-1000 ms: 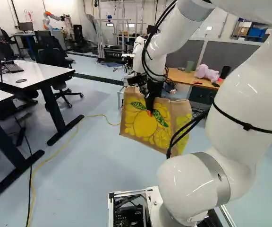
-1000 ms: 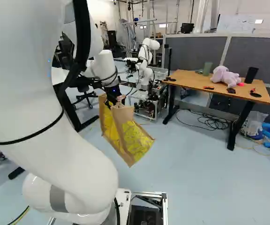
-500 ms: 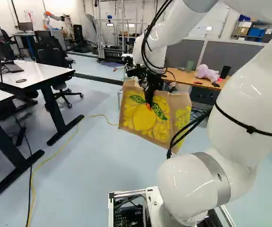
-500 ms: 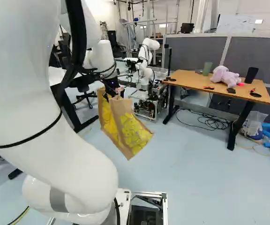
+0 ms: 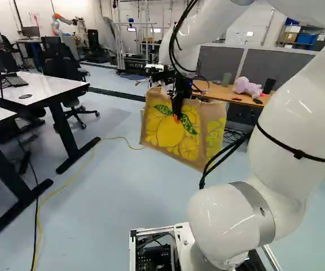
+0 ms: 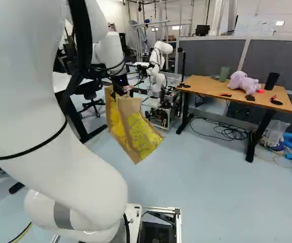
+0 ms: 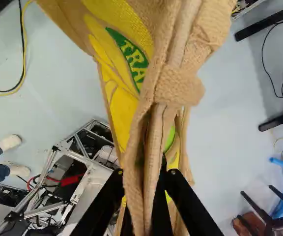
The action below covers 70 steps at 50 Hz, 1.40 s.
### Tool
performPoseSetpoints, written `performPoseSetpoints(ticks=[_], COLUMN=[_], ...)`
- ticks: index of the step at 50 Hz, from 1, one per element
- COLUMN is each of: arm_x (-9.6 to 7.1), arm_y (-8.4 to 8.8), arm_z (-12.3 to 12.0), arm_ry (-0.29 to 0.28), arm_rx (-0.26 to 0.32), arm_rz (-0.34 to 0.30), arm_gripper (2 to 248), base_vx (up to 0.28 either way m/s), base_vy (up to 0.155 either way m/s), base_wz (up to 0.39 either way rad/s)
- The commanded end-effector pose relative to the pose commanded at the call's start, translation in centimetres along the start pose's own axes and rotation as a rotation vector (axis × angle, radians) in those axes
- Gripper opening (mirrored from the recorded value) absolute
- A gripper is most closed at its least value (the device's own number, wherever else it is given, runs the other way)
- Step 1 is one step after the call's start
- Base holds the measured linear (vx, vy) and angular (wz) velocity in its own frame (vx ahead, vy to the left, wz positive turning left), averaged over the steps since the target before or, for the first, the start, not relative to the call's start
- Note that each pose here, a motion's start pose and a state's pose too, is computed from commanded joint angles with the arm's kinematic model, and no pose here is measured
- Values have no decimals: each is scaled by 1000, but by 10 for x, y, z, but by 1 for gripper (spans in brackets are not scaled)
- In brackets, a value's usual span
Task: Pick up the bag on the ground and place it on the table
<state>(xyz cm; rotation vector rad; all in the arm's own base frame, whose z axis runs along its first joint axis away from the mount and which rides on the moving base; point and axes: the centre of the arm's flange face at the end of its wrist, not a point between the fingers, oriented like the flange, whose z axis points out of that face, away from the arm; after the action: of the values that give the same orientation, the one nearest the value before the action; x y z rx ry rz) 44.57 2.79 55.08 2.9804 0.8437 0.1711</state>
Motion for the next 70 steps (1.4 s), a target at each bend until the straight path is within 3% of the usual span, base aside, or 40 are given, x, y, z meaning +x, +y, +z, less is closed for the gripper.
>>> performPoseSetpoints(ticks=[20, 70], arm_x=[4, 14], arm_y=[4, 18], arm_z=[-29, -90], arm_ry=[41, 40], arm_rx=[-10, -12], arm_rz=[13, 31], arm_gripper=[22, 22], base_vx=[0, 0], base_vy=[0, 0], base_wz=[0, 0])
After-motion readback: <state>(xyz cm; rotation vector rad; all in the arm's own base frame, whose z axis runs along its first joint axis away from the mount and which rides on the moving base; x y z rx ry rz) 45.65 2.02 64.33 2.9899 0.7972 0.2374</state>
